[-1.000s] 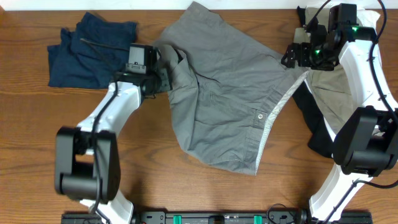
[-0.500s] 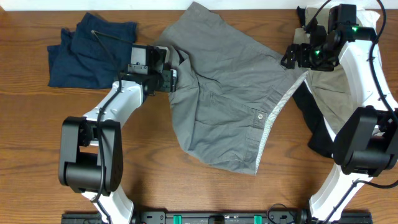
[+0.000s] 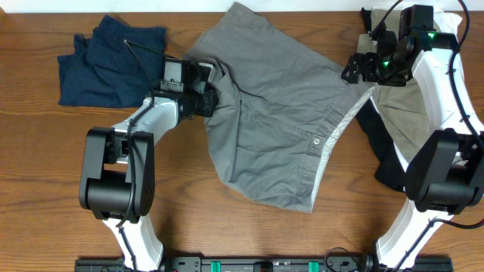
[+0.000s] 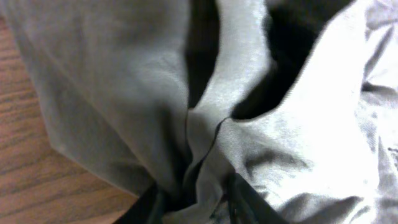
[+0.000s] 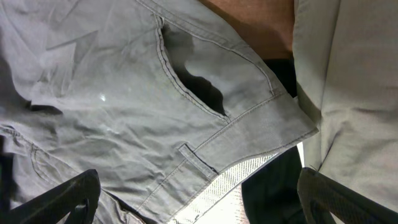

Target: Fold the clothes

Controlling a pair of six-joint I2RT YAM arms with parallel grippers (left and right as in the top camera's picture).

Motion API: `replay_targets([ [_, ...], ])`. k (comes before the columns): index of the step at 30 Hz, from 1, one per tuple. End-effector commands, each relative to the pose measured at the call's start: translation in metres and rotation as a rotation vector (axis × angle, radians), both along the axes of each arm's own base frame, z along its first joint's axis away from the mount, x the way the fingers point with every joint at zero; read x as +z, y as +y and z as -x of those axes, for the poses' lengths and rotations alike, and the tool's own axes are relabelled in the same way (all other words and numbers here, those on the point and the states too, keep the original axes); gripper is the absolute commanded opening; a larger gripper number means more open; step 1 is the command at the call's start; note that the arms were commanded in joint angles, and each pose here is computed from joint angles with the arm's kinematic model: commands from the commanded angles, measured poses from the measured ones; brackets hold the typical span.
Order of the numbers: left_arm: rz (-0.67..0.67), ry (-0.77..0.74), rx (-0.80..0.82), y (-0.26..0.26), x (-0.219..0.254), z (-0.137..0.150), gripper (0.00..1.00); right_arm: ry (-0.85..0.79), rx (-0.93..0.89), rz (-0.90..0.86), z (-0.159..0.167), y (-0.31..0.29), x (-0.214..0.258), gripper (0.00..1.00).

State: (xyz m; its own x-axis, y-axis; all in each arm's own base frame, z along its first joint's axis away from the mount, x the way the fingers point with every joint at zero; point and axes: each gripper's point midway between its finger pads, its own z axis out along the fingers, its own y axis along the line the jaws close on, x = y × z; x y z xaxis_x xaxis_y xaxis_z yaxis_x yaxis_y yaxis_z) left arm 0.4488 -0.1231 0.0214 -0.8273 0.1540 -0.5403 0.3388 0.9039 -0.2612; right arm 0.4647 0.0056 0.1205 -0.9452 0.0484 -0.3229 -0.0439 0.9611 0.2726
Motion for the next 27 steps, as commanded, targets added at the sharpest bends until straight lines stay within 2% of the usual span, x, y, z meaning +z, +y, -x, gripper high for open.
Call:
replay_targets([
  [1,0.025,0.009,0.008,-0.001,0.002,0.001,0.25,-0.058,0.029,-0.003,-0.003,0.007,0.021,0.99],
  [7,0.01,0.012,0.042,0.005,0.03,0.008,0.25,-0.06,0.03,-0.003,-0.003,0.007,0.021,0.99],
  [10,-0.042,0.025,0.14,0.022,0.054,0.018,0.24,-0.06,0.03,-0.003,-0.003,0.007,0.021,0.99],
  [13,-0.112,0.06,0.234,0.043,0.074,0.039,0.23,-0.058,0.03,-0.003,-0.003,0.007,0.021,0.99],
  [16,-0.195,0.136,0.324,0.065,0.087,0.073,0.23,-0.051,0.03,-0.004,-0.001,0.007,0.02,0.99],
  [22,-0.272,0.304,0.387,0.081,0.087,0.125,0.22,-0.027,0.032,-0.016,0.004,0.009,0.019,0.99],
  [24,-0.276,0.333,0.394,0.082,0.082,0.129,0.21,-0.018,0.038,-0.033,0.007,0.012,0.019,0.99],
  [27,-0.274,0.298,0.375,0.08,0.076,0.115,0.19,-0.015,0.04,-0.033,0.007,0.013,0.018,0.99],
])
